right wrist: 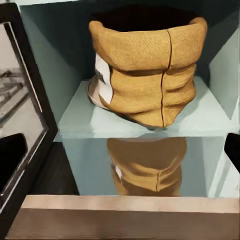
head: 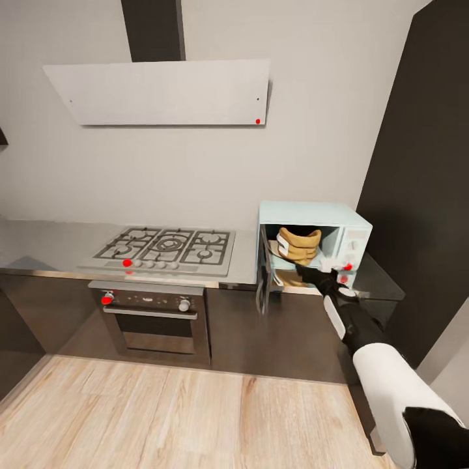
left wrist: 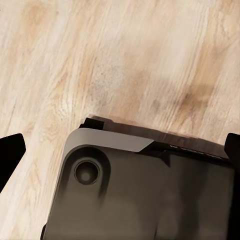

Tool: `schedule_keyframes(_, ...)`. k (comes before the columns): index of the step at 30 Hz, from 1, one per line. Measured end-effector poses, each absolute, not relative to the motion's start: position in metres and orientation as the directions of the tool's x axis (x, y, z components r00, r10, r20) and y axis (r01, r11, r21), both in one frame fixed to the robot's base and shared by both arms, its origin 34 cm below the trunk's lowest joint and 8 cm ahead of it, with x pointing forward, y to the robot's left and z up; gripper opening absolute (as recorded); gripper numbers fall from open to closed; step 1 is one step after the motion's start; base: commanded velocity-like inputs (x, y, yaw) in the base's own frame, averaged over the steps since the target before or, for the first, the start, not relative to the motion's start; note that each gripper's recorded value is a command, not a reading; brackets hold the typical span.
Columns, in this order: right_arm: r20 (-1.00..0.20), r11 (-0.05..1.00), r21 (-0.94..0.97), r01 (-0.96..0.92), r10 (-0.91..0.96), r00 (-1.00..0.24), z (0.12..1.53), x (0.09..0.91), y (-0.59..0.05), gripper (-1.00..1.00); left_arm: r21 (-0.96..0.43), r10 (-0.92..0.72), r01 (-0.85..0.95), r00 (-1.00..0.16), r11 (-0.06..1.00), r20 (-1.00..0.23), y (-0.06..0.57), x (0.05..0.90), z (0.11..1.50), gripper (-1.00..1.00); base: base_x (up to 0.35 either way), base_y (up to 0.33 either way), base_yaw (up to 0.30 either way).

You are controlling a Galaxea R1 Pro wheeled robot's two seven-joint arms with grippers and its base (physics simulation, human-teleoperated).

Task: In the kitchen, take the popcorn bag from the countertop, put it into the microwave, and heat it until the popcorn is cooked so the cooked popcorn ends up inside the bag.

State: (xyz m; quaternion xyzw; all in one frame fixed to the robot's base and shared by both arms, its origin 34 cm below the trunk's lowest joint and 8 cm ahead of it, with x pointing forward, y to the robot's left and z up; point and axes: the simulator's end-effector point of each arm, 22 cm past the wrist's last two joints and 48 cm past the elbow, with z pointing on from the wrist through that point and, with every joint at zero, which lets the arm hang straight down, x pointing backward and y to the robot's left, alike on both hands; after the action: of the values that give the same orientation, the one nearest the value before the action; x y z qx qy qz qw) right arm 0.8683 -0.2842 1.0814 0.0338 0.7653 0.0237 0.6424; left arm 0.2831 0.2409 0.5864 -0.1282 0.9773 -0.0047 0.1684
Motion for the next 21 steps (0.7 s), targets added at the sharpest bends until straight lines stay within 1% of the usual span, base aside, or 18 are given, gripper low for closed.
schedule_keyframes(3,-0.985,0.998,0.059,0.005,0.059,-0.163,1.078,0.87,-0.276,1.0,-0.052,-0.252,-0.249,-0.91,0.967,-0.328,0.241,0.283,0.586,1.0,0.0,0.0,0.0)
schedule_keyframes(5,-0.977,0.998,0.057,0.007,0.057,-0.204,1.05,0.869,-0.275,1.0,-0.052,-0.251,-0.248,-0.911,0.967,-0.328,0.241,0.283,0.586,1.0,0.0,0.0,0.0)
schedule_keyframes(13,-0.979,0.999,0.052,0.014,0.054,-0.198,1.047,0.883,-0.274,1.0,-0.052,-0.251,-0.247,-0.911,0.968,-0.328,0.241,0.283,0.586,1.0,0.002,0.0,0.0)
schedule_keyframes(15,-0.979,0.998,0.046,0.03,0.051,-0.196,1.048,0.884,-0.277,1.0,-0.053,-0.251,-0.247,-0.911,0.967,-0.328,0.241,0.283,0.586,1.0,0.138,0.0,0.0)
schedule_keyframes(19,-0.981,0.999,0.015,0.035,0.022,-0.194,1.049,0.884,-0.277,1.0,-0.053,-0.251,-0.247,-0.911,0.968,-0.328,0.241,0.283,0.587,1.0,0.289,0.0,0.0)
schedule_keyframes(21,-0.985,0.999,0.01,0.034,0.016,-0.174,1.054,0.885,-0.277,1.0,-0.053,-0.251,-0.247,-0.911,0.968,-0.329,0.241,0.283,0.587,1.0,0.233,0.0,0.0)
